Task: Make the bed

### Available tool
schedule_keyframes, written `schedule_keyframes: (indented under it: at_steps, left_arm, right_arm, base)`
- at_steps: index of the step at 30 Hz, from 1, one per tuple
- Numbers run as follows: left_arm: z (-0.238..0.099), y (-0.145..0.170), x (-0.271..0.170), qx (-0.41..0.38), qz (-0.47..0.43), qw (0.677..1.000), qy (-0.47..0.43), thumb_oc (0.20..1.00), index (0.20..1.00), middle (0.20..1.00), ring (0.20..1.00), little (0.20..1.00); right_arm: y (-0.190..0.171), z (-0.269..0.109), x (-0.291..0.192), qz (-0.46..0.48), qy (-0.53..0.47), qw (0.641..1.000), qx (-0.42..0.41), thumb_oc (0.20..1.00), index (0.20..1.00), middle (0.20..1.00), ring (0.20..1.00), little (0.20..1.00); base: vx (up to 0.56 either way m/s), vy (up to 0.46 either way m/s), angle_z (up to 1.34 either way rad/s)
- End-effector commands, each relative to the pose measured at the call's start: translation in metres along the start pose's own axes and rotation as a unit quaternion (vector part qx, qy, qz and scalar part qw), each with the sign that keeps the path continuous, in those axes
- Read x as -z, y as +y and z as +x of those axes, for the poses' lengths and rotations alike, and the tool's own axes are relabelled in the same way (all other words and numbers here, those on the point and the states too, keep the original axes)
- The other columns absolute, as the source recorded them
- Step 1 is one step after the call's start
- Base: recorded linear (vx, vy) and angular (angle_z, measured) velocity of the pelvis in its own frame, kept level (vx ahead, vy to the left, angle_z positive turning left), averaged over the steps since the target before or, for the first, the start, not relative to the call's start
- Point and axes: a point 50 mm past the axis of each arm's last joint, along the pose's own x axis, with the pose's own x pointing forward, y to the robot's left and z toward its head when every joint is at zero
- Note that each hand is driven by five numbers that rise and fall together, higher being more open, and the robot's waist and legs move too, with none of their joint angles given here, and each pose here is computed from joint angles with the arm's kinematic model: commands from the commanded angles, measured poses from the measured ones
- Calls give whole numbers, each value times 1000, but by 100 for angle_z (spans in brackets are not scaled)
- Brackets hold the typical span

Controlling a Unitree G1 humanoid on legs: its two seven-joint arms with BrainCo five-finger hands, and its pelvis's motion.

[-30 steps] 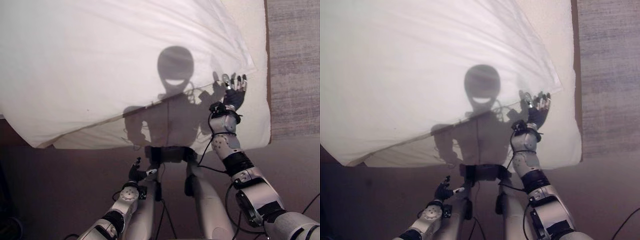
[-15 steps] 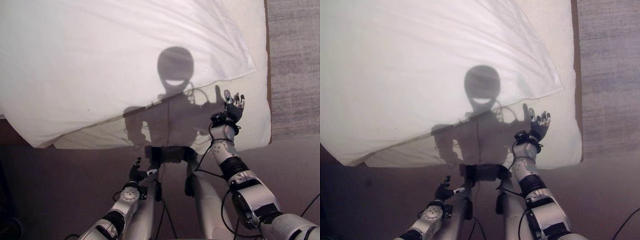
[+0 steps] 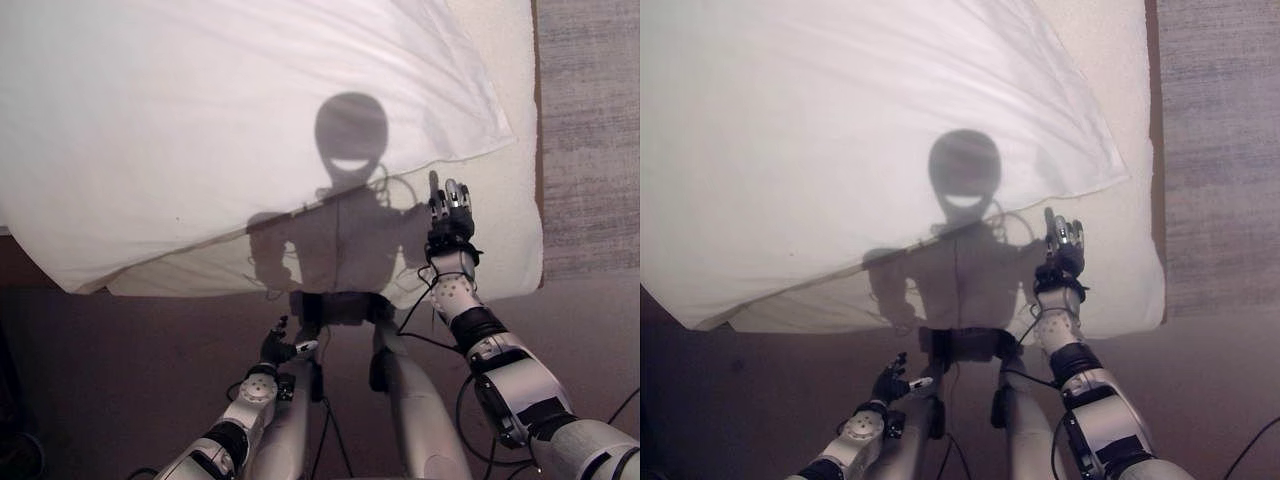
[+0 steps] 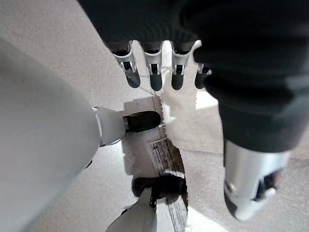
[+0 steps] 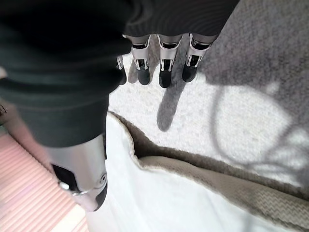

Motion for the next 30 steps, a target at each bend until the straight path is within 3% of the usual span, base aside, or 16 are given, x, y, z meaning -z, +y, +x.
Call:
schedule_keyframes:
  at_steps: [1, 7, 13, 18, 30]
  left_arm:
    - [-2, 4, 6, 0, -3, 1000, 11, 1000, 1000, 1000, 1000, 1000]
    - [-1, 6, 5, 4, -5, 1000, 7, 1000, 1000, 1000, 1000, 1000]
    - [-1, 9, 5, -1, -7, 1000, 8, 1000, 1000, 1000, 1000, 1000]
    - [-1, 14, 5, -7, -5, 1000, 7, 1000, 1000, 1000, 1000, 1000]
    - [-1, 13, 0, 6, -7, 1000, -2, 1000, 1000, 1000, 1000, 1000]
  right_arm:
    - [51, 8, -4, 14, -4, 995, -98, 1000, 1000, 1000, 1000, 1000]
    - [83, 19, -24, -8, -26, 989, -145, 1000, 1000, 1000, 1000, 1000]
    - [122, 7, -39, 49, -60, 969, -233, 1000, 1000, 1000, 1000, 1000]
    - [132, 4, -41, 70, -70, 965, -244, 1000, 1000, 1000, 1000, 1000]
    - [166, 24, -68, 21, -82, 967, -239, 1000, 1000, 1000, 1000, 1000]
  base:
    - [1, -1, 4]
    - [0, -1, 1]
    - [0, 0, 0]
    - [3, -3, 1]
    - [8, -4, 5]
